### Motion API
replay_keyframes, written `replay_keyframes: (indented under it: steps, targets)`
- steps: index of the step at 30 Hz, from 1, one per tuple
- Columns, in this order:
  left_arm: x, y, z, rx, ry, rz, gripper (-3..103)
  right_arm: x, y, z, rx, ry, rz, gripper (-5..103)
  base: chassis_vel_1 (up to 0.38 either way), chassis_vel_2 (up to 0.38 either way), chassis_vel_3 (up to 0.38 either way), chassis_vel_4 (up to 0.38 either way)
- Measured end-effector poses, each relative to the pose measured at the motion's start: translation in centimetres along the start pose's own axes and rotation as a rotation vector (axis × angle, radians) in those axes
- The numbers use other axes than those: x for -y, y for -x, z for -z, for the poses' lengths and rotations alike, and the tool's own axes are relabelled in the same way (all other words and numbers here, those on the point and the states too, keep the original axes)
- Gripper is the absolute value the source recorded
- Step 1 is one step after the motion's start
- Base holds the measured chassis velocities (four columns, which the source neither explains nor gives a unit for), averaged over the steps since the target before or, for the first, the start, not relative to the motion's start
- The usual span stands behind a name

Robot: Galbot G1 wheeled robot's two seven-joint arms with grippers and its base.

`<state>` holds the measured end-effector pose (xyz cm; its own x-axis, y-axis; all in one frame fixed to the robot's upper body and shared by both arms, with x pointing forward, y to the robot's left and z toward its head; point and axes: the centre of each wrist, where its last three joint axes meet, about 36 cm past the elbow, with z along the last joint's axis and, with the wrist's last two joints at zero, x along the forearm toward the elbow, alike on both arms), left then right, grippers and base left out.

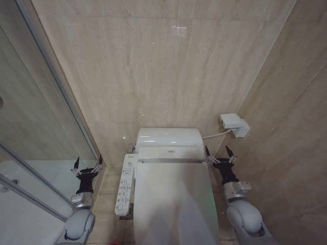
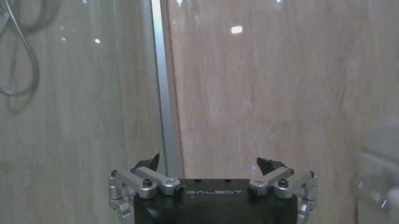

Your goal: Open the toilet lid, clean the toilet bowl with a toilet brush, close the toilet lid, and flush.

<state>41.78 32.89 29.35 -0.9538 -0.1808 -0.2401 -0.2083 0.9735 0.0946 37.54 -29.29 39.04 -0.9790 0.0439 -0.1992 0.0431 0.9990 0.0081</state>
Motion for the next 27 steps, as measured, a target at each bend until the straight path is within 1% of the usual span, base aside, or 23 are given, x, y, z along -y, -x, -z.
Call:
replay_keyframes:
  steps: [3,5,6,7,9,10,12,13,14,15,16,17,19,20,21,22,23,24,26,27]
  targets:
    - [-0.3,1.4,-1.3,-0.008,0.008,-0.019,100,0.0,0.0,0.0,0.0,0.0,0.0,100,0.0,0.0,0.0,0.0]
    - [-0.3,3.7,-1.8,-0.002,0.007,-0.059,100,0.0,0.0,0.0,0.0,0.0,0.0,100,0.0,0.0,0.0,0.0]
    - [-0.3,3.7,-1.8,-0.002,0.007,-0.059,100,0.0,0.0,0.0,0.0,0.0,0.0,100,0.0,0.0,0.0,0.0]
    - [-0.1,5.2,-1.8,0.006,-0.002,-0.09,100,0.0,0.0,0.0,0.0,0.0,0.0,100,0.0,0.0,0.0,0.0]
    - [0.5,7.0,-1.4,0.019,-0.018,-0.14,98,0.0,0.0,0.0,0.0,0.0,0.0,100,0.0,0.0,0.0,0.0]
    - [0.5,7.0,-1.4,0.019,-0.018,-0.14,98,0.0,0.0,0.0,0.0,0.0,0.0,100,0.0,0.0,0.0,0.0]
    - [1.0,8.3,-1.3,0.031,-0.016,-0.19,98,0.0,0.0,0.0,0.0,0.0,0.0,100,0.0,0.0,0.0,0.0]
    - [1.0,8.3,-1.3,0.031,-0.016,-0.19,98,0.0,0.0,0.0,0.0,0.0,0.0,100,0.0,0.0,0.0,0.0]
    - [1.0,8.5,-1.4,0.036,-0.011,-0.21,98,0.0,0.0,0.0,0.0,0.0,0.0,100,0.0,0.0,0.0,0.0]
    - [1.0,8.6,-1.5,0.041,-0.003,-0.231,72,0.0,0.0,0.0,0.0,0.0,0.0,100,0.0,0.0,0.0,0.0]
    - [0.9,8.7,-1.7,0.046,0.005,-0.253,72,0.0,0.0,0.0,0.0,0.0,0.0,100,0.0,0.0,0.0,0.0]
    - [0.9,8.7,-1.7,0.046,0.005,-0.253,72,0.0,0.0,0.0,0.0,0.0,0.0,100,0.0,0.0,0.0,0.0]
    - [0.4,8.8,-2.1,0.061,0.036,-0.324,72,0.0,0.0,0.0,0.0,0.0,0.0,100,0.0,0.0,0.0,0.0]
    - [-0.2,8.9,-2.5,0.072,0.068,-0.371,72,0.0,0.0,0.0,0.0,0.0,0.0,100,0.0,0.0,0.0,0.0]
    - [-0.2,8.9,-2.5,0.072,0.068,-0.371,72,0.0,0.0,0.0,0.0,0.0,0.0,100,0.0,0.0,0.0,0.0]
    - [-0.7,9.0,-2.7,0.079,0.092,-0.403,72,0.0,0.0,0.0,0.0,0.0,0.0,100,0.0,0.0,0.0,0.0]
    - [-1.2,9.1,-3.0,0.082,0.119,-0.432,44,0.0,0.0,0.0,0.0,0.0,0.0,100,0.0,0.0,0.0,0.0]
    - [-1.2,9.1,-3.0,0.082,0.119,-0.432,44,0.0,0.0,0.0,0.0,0.0,0.0,100,0.0,0.0,0.0,0.0]
    - [-2.0,9.2,-3.3,0.081,0.157,-0.479,44,0.0,0.0,0.0,0.0,0.0,0.0,100,0.0,0.0,0.0,0.0]
    - [-2.0,9.2,-3.3,0.081,0.157,-0.479,44,0.0,0.0,0.0,0.0,0.0,0.0,100,0.0,0.0,0.0,0.0]
